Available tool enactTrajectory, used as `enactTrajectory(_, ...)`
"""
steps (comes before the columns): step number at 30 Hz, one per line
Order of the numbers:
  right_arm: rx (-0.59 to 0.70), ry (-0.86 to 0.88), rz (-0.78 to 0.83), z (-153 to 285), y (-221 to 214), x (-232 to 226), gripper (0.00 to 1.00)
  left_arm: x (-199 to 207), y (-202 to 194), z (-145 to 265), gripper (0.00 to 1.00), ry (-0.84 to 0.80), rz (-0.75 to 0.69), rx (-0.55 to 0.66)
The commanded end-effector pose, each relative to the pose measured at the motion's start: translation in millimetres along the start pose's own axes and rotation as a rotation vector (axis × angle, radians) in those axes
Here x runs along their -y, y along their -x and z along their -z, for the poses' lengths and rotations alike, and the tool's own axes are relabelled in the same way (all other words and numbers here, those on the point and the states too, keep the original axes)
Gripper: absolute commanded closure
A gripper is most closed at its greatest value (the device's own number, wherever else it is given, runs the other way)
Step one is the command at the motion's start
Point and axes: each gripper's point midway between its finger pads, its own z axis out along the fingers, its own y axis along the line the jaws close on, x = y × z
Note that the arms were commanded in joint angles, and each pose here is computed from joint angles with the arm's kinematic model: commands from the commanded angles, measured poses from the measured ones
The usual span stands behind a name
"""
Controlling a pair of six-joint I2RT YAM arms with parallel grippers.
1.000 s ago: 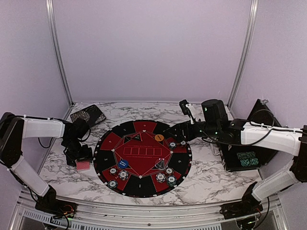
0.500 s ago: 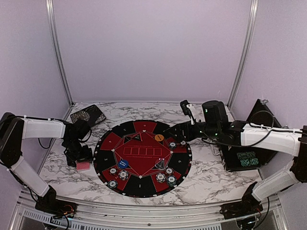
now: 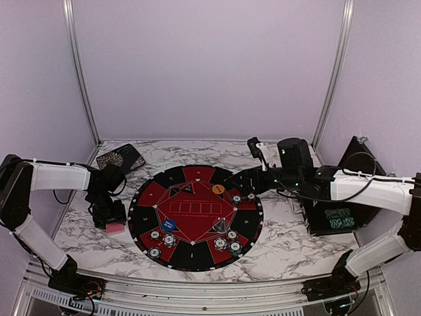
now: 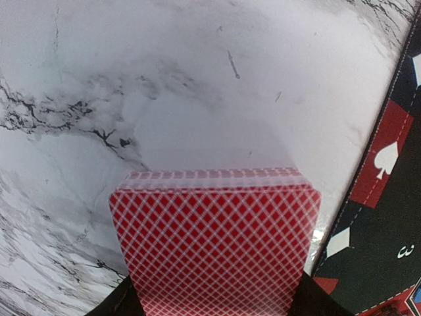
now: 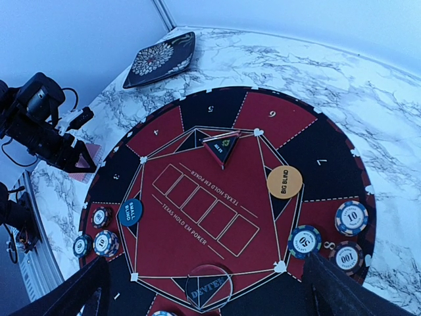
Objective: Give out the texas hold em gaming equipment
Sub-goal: Pick up the face-down deck piles from the center of the board.
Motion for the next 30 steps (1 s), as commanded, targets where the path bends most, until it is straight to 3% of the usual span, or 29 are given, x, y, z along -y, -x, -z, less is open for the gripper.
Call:
enactTrajectory(1,0.036,0.008,0.000,4,14,-2,0.02,-25,-39,-23,0.44,0.098,-0.044,-0.151)
enactTrajectory(30,-0.023,0.034,-0.042,-15,11,-4,0.04,-15,3,19,0.46,0.122,-0.216,-0.025)
